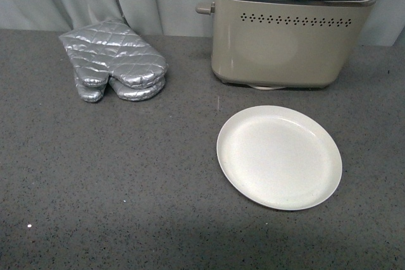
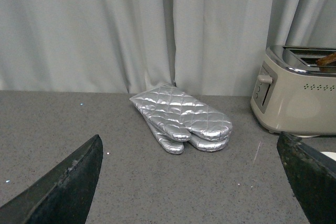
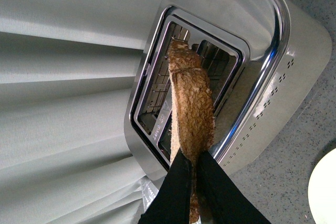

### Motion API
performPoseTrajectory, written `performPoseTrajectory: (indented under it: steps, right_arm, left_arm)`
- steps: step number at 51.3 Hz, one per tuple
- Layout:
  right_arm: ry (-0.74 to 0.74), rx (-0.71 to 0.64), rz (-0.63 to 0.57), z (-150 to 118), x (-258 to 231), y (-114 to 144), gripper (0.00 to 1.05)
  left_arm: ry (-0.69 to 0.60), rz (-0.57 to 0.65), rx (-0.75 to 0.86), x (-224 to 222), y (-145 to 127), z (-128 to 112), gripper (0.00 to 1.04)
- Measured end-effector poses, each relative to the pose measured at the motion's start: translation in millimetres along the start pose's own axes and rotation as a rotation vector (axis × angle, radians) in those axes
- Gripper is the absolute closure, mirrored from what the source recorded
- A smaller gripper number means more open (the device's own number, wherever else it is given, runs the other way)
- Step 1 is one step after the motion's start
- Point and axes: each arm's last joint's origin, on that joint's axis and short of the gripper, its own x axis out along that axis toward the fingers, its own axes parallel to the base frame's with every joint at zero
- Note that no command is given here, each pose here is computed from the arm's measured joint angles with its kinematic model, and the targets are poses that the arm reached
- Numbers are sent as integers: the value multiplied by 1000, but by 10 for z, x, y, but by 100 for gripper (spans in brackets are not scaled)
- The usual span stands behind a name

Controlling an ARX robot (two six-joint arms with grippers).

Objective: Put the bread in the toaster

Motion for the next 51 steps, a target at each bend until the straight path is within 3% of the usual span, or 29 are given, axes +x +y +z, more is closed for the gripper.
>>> performPoseTrajectory:
  steps: [23,51]
  right_arm:
    - [-1,42,-131,-45,32,19,104]
    - [10,74,-153,-36,-51,16,104]
  left_arm:
    - [0,0,0,0,0,0,7]
    - [0,0,0,0,0,0,7]
